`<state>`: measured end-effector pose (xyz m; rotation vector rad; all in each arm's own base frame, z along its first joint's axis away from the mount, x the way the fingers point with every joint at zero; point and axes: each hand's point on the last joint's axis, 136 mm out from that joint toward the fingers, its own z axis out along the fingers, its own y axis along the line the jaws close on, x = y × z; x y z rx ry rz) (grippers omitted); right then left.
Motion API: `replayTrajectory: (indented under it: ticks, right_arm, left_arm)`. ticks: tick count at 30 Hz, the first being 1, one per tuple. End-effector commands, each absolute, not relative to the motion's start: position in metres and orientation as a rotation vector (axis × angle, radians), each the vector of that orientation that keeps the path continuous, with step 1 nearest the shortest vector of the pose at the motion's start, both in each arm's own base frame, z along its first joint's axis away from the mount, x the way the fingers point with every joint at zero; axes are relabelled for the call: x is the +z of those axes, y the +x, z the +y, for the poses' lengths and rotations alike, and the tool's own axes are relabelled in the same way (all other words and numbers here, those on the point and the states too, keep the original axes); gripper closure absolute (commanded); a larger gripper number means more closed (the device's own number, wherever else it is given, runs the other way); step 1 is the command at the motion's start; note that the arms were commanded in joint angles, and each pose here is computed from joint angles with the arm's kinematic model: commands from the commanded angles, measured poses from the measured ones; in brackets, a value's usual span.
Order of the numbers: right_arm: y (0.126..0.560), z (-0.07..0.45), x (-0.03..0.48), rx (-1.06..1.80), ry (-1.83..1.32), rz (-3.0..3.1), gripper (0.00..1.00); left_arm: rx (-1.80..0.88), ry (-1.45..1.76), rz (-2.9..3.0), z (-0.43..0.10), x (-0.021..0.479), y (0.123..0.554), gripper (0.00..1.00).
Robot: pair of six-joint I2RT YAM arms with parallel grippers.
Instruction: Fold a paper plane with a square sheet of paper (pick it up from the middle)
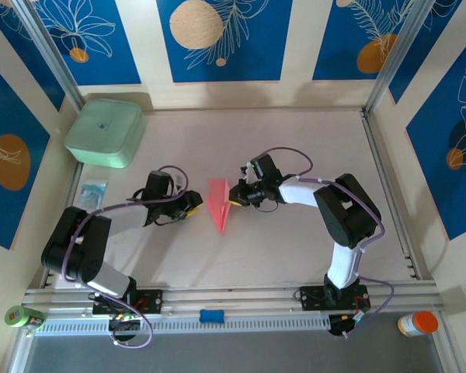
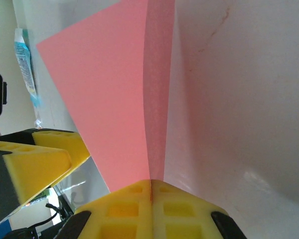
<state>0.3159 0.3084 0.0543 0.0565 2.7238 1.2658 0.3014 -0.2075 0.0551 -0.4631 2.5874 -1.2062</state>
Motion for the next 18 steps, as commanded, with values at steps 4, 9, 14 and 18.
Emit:
replayTrajectory:
  ticks: [4, 9, 14, 18]
  right_arm:
    - [0.309, 0.305, 0.044, 1.289, 0.051, 2.748, 1.00]
    - [0.308, 0.304, 0.042, 1.284, 0.055, 2.758, 1.00]
    - [0.309, 0.302, 0.040, 1.280, 0.065, 2.762, 1.00]
    - [0.308, 0.299, 0.036, 1.262, 0.085, 2.772, 1.00]
  left_arm:
    - [-1.341, -0.402, 2.547, -0.231, 0.061, 0.319, 0.65]
    - [-1.364, -0.390, 2.576, -0.238, 0.051, 0.324, 0.69]
    - [-1.367, -0.380, 2.614, -0.242, 0.041, 0.321, 0.73]
    - [-1.291, -0.376, 2.660, -0.237, 0.033, 0.318, 0.72]
